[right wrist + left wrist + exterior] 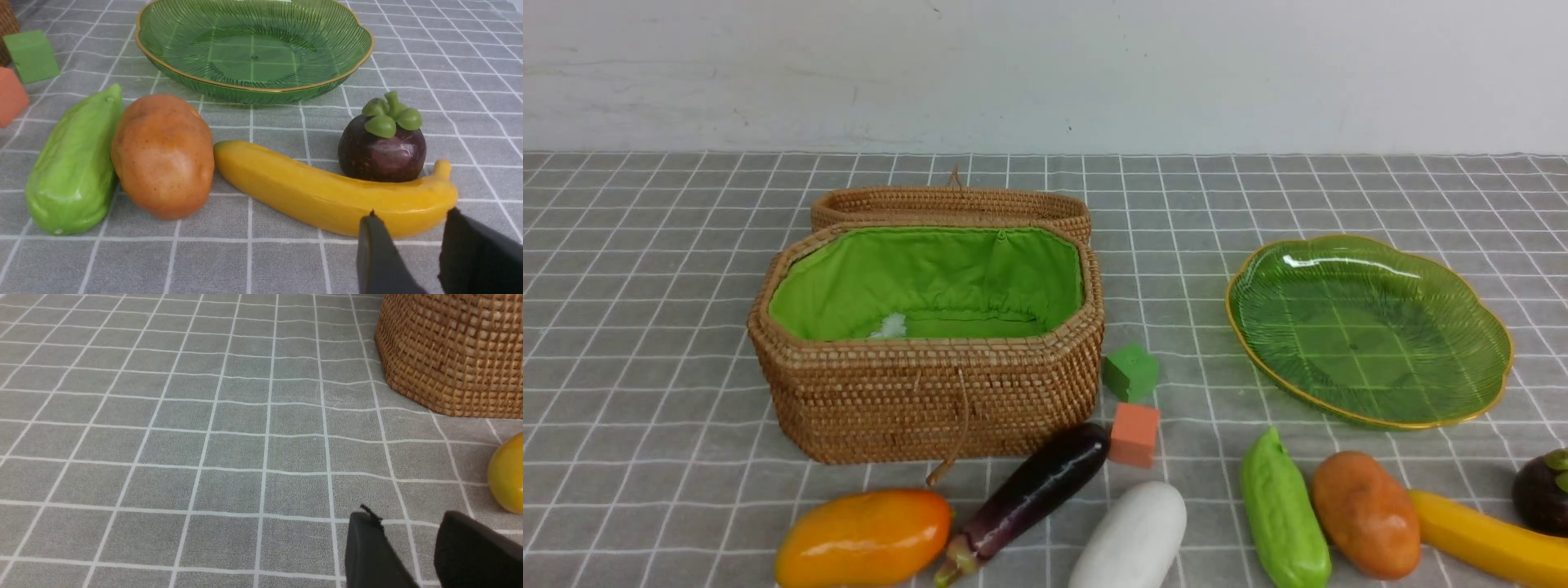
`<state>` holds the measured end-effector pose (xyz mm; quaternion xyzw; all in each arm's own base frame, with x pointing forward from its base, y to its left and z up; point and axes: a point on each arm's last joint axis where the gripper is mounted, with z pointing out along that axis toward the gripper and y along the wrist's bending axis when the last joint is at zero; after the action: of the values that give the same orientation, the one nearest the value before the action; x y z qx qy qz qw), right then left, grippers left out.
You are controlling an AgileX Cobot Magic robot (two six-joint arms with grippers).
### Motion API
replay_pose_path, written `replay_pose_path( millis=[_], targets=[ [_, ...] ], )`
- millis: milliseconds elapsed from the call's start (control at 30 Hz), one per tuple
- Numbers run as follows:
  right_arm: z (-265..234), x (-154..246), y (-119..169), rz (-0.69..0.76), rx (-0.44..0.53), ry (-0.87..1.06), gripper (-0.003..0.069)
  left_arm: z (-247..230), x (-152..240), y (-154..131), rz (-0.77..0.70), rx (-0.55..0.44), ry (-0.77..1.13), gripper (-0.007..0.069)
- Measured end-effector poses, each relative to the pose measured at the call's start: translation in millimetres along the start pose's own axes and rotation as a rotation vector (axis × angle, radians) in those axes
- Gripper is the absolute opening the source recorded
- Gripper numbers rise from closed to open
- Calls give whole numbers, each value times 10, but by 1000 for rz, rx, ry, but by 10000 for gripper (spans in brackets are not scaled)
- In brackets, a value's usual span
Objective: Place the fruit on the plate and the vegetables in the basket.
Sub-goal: Use the right arm to grab a potato and put it into the left basket
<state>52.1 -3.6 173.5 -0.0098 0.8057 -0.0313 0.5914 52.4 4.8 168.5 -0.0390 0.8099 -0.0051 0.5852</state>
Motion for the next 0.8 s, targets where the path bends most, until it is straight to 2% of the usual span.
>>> replay_pose_path(
  millis=[267, 367, 433, 533, 633, 733, 800],
  targets=[
    [0, -4, 0, 1, 0, -5, 241, 0, 0, 0, 0, 0, 0, 239],
    [8, -37, 9, 20, -9, -62, 241, 0, 0, 0, 0, 0, 0, 239],
    [0, -126, 21, 78, -27, -165, 241, 0, 0, 0, 0, 0, 0, 239],
    [-69, -352, 16, 207, -61, -423, 241, 0, 0, 0, 0, 0, 0, 239],
    [-152, -497, 0, 231, -71, -607, 241, 0, 0, 0, 0, 0, 0, 239],
    [-197, -556, -8, 252, -80, -689, 241, 0, 0, 0, 0, 0, 0, 239],
    [-245, -611, -21, 324, -104, -765, 241, 0, 0, 0, 0, 0, 0, 239]
  ],
)
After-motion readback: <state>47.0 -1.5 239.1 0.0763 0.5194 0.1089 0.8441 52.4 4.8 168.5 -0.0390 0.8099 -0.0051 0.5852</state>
